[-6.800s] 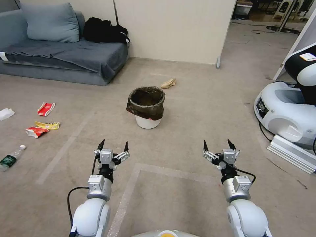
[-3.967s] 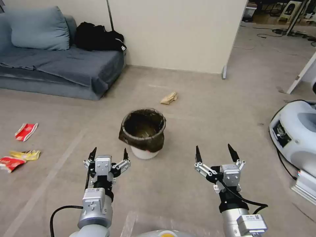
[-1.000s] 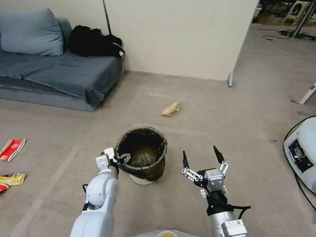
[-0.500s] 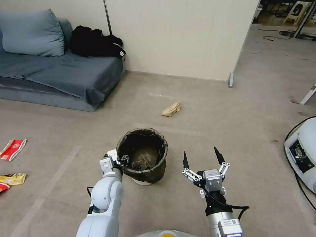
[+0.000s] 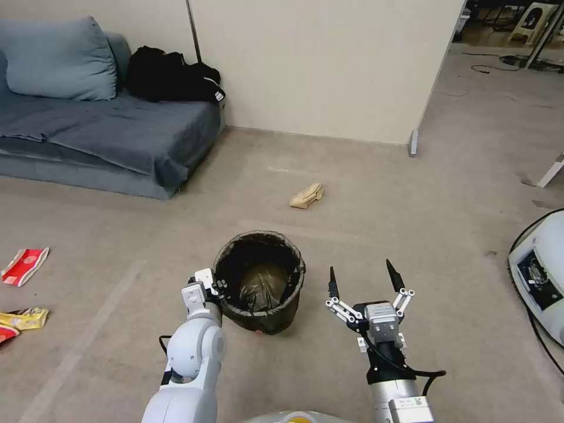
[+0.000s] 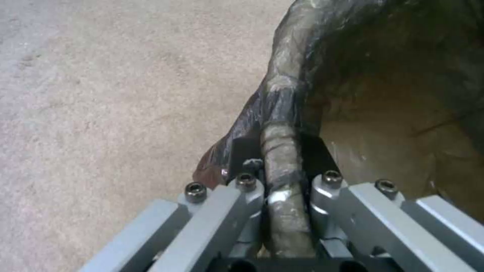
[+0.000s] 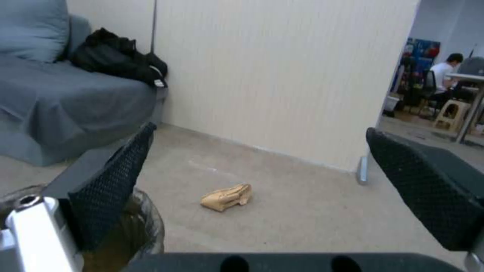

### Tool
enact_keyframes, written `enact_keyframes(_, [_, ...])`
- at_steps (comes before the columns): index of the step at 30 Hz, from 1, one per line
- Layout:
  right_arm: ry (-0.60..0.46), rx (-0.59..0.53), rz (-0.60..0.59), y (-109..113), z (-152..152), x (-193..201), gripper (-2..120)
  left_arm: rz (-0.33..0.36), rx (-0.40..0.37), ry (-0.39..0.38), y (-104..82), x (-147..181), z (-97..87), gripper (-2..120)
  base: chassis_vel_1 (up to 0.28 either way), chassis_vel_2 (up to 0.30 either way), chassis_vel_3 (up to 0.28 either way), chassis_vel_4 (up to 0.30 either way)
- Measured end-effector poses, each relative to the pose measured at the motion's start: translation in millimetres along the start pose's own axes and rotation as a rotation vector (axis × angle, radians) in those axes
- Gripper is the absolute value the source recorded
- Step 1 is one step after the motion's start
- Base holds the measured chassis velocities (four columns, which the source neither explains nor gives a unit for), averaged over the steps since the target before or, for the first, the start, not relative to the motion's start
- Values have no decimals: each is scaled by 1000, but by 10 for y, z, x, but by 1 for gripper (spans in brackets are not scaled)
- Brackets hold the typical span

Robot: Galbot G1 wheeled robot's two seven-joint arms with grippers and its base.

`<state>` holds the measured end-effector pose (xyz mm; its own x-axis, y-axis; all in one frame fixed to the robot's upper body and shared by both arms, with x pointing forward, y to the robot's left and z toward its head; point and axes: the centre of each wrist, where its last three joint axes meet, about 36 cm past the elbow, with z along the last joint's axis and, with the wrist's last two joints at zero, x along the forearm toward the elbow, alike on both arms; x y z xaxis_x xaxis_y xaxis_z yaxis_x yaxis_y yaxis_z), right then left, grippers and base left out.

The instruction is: Pick up the trash bin, then pick up the garbage from the floor and place it into the trash bin.

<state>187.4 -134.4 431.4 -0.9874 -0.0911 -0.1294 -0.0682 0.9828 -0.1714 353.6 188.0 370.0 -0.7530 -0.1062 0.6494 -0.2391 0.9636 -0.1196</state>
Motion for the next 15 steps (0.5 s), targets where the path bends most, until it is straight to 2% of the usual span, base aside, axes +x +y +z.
enact_keyframes(9, [-22, 5, -6, -2, -5, 0, 100, -10, 4, -20, 11, 70, -18, 3, 0, 0, 0, 0])
enact_keyframes(15, [-47, -12, -6, -1, -5, 1, 100, -20, 5, -72, 57, 269, -99, 1, 0, 0, 0, 0])
